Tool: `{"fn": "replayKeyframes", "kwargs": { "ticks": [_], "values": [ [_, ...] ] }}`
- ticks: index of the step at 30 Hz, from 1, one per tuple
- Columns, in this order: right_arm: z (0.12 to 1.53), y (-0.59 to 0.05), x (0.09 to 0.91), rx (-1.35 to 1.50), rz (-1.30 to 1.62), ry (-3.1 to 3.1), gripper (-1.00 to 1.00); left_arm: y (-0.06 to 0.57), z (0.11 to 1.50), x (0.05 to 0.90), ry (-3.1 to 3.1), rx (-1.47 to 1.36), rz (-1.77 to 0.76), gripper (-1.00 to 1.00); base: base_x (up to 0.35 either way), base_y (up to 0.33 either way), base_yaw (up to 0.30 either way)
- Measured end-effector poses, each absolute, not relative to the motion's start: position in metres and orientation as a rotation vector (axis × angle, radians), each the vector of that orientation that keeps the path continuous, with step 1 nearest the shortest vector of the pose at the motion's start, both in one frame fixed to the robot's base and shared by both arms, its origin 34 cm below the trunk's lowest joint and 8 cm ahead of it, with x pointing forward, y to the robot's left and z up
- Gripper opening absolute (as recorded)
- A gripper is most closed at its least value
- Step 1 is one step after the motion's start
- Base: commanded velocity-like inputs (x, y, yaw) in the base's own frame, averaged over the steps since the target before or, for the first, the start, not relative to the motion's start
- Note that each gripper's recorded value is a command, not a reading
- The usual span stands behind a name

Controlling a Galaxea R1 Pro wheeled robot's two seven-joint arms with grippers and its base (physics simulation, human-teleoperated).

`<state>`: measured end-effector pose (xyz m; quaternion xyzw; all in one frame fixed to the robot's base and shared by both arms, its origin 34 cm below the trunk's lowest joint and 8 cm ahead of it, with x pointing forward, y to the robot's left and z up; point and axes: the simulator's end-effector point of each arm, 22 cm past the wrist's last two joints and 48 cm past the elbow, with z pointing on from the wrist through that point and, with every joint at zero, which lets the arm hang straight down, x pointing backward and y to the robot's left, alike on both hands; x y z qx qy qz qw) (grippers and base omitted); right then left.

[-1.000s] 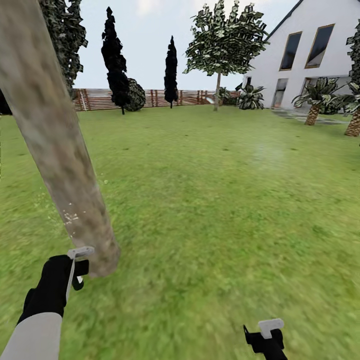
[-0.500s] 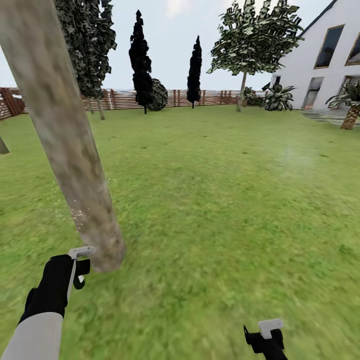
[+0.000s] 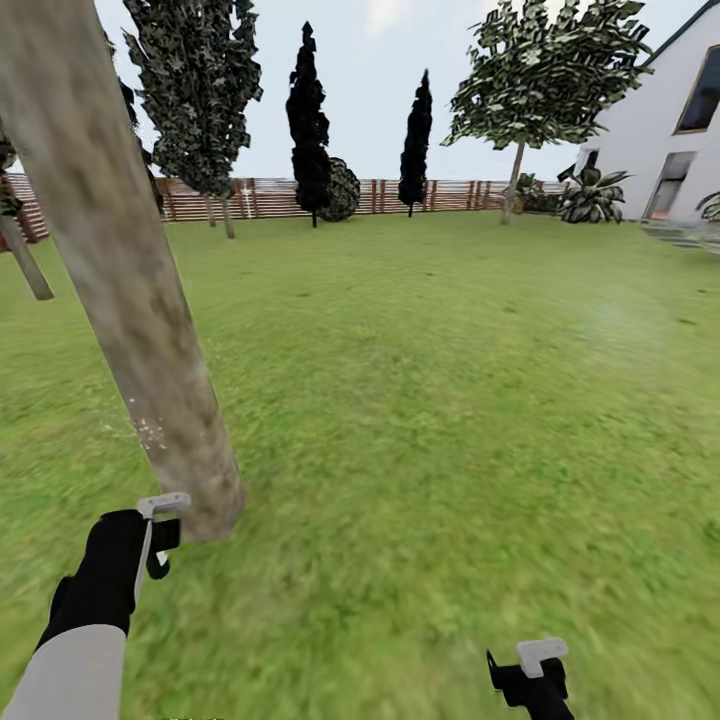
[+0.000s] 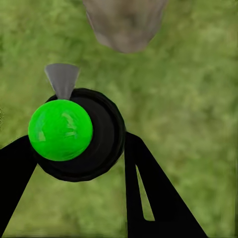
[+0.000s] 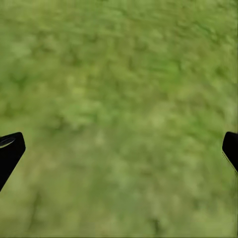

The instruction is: In the garden, pick up the pesticide atomizer on the floor and spray pesticide onto both trees until each tree trunk is fully covered.

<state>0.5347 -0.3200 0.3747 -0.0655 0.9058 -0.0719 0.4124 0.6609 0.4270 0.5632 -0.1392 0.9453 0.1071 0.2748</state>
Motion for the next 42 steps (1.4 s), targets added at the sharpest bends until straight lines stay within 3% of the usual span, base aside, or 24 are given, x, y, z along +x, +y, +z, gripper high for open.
{"fn": "replayKeyframes", "kwargs": {
  "ticks": [15,42],
  "values": [
    [0.375,-0.320,0.535,-0.165,-0.181,2.277,1.00,0.429,0.564,0.661,2.537,-0.381,0.288,-1.00,0.174,-0.290,0.074],
    [0.375,-0.320,0.535,-0.166,-0.180,2.278,1.00,0.427,0.574,0.678,2.450,-0.344,0.298,-1.00,0.189,-0.245,0.274]
  ]
}}
